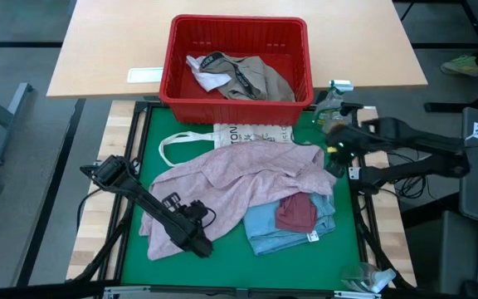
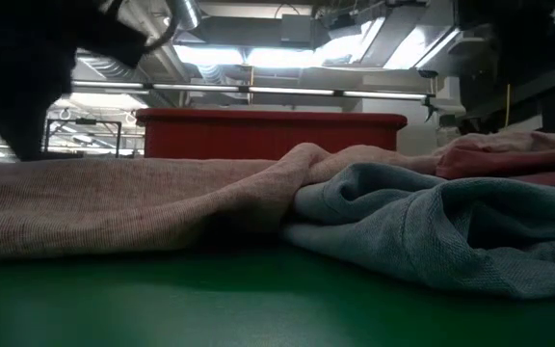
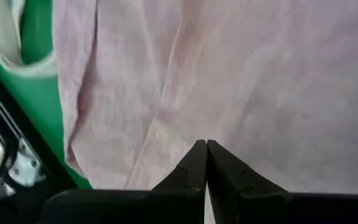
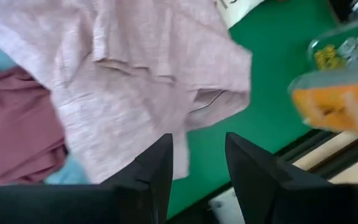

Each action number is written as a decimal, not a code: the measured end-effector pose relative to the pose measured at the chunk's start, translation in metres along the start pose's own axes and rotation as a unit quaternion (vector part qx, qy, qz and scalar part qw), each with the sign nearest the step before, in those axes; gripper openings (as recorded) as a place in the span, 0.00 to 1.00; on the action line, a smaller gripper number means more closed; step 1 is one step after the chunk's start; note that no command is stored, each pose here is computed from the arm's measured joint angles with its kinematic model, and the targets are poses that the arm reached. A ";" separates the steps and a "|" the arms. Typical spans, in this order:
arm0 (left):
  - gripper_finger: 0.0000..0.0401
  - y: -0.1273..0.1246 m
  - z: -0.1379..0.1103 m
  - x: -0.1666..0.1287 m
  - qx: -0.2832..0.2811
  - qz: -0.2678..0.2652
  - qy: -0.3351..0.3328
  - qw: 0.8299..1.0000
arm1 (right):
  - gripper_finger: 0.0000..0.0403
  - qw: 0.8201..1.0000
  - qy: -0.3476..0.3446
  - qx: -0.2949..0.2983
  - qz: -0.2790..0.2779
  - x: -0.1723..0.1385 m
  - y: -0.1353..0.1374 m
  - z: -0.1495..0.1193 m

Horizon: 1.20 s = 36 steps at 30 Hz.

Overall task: Fold Laundry from Bin
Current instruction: Fold the pink shirt from the red laundry basket

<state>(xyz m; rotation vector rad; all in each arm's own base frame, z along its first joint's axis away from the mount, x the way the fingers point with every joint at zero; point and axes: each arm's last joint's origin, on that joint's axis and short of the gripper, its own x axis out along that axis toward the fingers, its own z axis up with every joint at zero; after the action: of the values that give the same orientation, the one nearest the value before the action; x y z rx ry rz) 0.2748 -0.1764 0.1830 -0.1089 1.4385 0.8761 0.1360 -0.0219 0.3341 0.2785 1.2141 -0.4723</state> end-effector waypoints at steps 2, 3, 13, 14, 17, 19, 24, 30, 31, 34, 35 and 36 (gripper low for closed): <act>0.02 -0.002 0.004 -0.009 0.013 -0.014 -0.017 1.000 | 0.36 1.000 -0.005 0.023 0.012 0.000 0.003 -0.012; 0.02 -0.003 0.007 -0.013 0.019 -0.022 -0.028 0.999 | 0.36 0.999 -0.005 0.030 0.018 0.001 0.006 -0.018; 0.00 -0.030 0.023 -0.029 0.024 -0.156 -0.122 0.980 | 0.36 0.987 0.050 0.031 0.151 0.035 0.037 -0.056; 0.00 -0.032 0.024 -0.030 0.024 -0.167 -0.127 0.977 | 0.36 0.986 0.061 0.034 0.149 0.039 0.039 -0.059; 0.01 -0.036 0.025 -0.032 0.016 -0.188 -0.135 0.973 | 0.36 0.987 0.086 0.038 0.133 0.050 0.043 -0.066; 0.00 -0.037 0.026 -0.032 0.013 -0.194 -0.138 0.971 | 0.36 0.987 0.099 0.036 0.122 0.057 0.046 -0.070; 0.00 -0.037 0.026 -0.032 0.013 -0.195 -0.138 0.971 | 0.36 0.987 0.098 0.029 0.123 0.065 0.050 -0.071; 0.00 -0.038 0.025 -0.033 0.010 -0.200 -0.132 0.971 | 0.36 0.990 0.100 0.028 0.097 0.076 0.053 -0.071; 0.00 -0.038 0.025 -0.033 0.007 -0.202 -0.130 0.971 | 0.36 0.991 0.095 0.028 0.093 0.078 0.054 -0.071; 0.00 -0.040 0.024 -0.034 -0.021 -0.217 -0.120 0.968 | 0.36 0.992 0.080 0.029 0.088 0.079 0.056 -0.068; 0.00 -0.041 0.024 -0.034 -0.028 -0.223 -0.114 0.968 | 0.35 0.993 0.077 0.027 0.090 0.080 0.056 -0.067; 0.00 -0.042 0.024 -0.033 -0.030 -0.230 -0.111 0.966 | 0.34 0.993 0.077 0.023 0.090 0.080 0.056 -0.067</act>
<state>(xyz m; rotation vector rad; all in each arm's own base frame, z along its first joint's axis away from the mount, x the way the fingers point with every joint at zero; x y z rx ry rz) 0.3219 -0.2076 0.1988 -0.3656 1.1123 0.5284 0.1293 0.0417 0.2343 0.4662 1.3155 -0.3261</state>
